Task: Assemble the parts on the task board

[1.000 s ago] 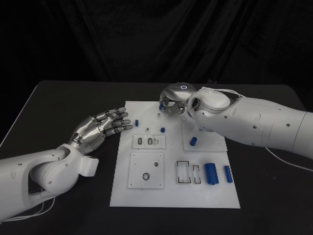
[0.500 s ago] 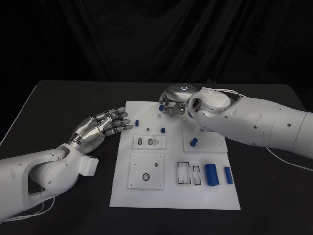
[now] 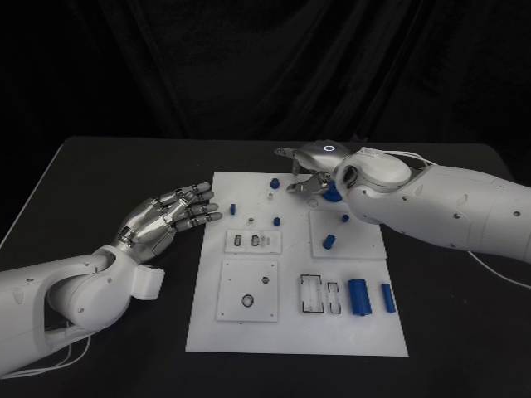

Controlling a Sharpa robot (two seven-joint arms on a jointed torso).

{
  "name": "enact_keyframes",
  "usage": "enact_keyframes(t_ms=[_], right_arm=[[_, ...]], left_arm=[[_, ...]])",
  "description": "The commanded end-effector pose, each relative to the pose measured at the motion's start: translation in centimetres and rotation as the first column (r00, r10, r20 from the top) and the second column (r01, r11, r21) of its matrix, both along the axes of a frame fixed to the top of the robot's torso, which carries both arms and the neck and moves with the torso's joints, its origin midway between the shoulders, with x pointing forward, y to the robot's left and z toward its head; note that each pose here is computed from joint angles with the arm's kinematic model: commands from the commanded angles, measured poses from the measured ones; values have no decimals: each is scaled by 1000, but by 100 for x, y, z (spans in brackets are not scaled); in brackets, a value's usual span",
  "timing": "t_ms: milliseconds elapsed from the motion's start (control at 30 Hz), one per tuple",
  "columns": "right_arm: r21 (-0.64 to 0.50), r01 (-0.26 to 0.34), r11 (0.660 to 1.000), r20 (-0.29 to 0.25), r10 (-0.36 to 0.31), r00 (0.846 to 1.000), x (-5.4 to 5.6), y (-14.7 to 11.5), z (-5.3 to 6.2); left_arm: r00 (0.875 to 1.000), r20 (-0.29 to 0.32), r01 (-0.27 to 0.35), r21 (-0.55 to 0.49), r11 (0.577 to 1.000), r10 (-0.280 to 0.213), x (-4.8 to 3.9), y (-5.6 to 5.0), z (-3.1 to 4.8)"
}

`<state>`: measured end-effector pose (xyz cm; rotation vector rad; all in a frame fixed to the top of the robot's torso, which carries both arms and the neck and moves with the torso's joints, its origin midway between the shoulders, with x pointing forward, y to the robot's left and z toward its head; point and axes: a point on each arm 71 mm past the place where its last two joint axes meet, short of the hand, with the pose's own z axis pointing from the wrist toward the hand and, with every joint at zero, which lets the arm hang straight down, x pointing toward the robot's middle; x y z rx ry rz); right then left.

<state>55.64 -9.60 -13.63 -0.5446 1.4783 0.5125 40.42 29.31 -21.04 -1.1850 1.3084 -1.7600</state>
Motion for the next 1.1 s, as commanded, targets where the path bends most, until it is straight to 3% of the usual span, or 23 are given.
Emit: enact_keyframes(t_ms=[33,233,500,867,1100], right_arm=[[49,-16,999,66,13,998,-52,-106,164],[63,23,998,65,-27,998,-267,-579,382],[13,114,993,-18,-113,993,-492,-1041,338],[-52,192,980,-96,-196,976,-472,-1261,181],[-46,203,978,-109,-207,972,-444,-1248,98]], left_arm=[[986,156,-39,-92,995,53,-22,44,140],[986,155,-49,-88,995,62,-51,91,145],[986,154,-50,-88,995,63,-58,104,141],[987,151,-43,-90,995,56,-52,84,128],[987,151,-40,-92,995,53,-46,78,124]])
